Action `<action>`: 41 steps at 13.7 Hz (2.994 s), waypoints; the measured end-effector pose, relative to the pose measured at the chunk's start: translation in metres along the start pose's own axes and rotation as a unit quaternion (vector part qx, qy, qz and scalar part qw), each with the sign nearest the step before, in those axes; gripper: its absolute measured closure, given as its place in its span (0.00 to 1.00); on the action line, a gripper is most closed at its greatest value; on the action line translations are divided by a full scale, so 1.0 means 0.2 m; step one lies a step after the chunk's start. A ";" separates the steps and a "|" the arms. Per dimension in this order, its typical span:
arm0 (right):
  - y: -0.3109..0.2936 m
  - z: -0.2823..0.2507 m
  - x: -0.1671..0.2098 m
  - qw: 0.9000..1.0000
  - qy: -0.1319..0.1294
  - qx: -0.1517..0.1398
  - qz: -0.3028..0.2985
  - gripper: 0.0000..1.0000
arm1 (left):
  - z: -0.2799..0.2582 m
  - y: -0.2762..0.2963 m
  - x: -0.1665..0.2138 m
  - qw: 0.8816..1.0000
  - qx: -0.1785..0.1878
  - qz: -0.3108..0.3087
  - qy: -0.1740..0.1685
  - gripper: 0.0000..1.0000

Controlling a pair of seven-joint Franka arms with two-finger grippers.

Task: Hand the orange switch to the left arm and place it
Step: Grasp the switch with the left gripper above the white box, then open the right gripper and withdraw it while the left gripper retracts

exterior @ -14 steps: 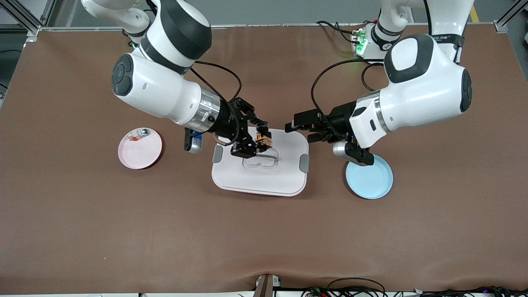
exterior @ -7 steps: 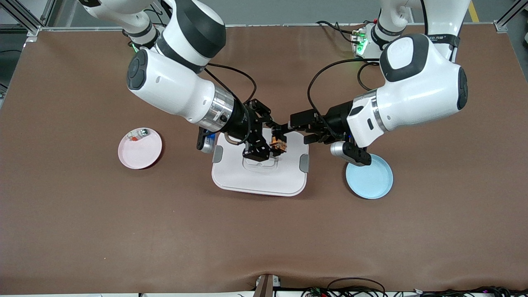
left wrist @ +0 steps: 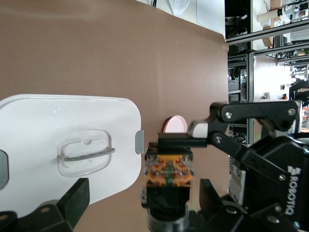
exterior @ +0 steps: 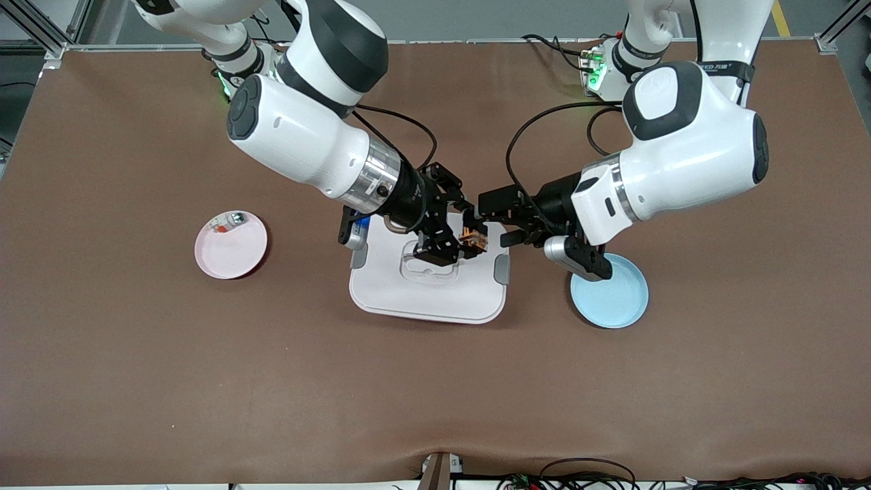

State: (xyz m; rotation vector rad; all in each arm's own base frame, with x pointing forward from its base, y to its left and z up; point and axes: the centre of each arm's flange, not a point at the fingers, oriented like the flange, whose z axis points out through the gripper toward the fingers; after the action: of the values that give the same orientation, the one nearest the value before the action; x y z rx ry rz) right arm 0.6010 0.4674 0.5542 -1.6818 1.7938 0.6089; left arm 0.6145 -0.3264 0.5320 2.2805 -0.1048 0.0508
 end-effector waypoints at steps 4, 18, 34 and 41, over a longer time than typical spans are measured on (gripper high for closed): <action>0.04 0.04 -0.04 1.000 -0.001 -0.004 0.008 0.28 | 0.01 -0.01 0.01 1.000 0.000 0.002 0.003 0.20; -0.01 0.07 0.02 1.000 0.001 0.008 0.016 0.00 | -0.03 -0.01 0.03 1.000 -0.002 0.003 0.011 0.59; -0.26 -0.76 0.84 0.817 0.038 -0.301 -0.491 0.00 | -1.14 -0.12 -0.26 0.985 0.168 0.022 -0.034 0.59; -0.25 -0.97 1.08 0.672 0.092 -0.421 -0.602 0.00 | -1.20 -0.11 -0.40 0.939 0.326 -0.106 -0.013 0.59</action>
State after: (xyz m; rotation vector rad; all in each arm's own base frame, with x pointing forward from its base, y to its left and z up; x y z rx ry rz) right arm 0.6240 0.1737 0.5465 -3.0577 0.0128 0.6232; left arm 0.5369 -0.1255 0.6667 2.9423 0.1728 -0.0703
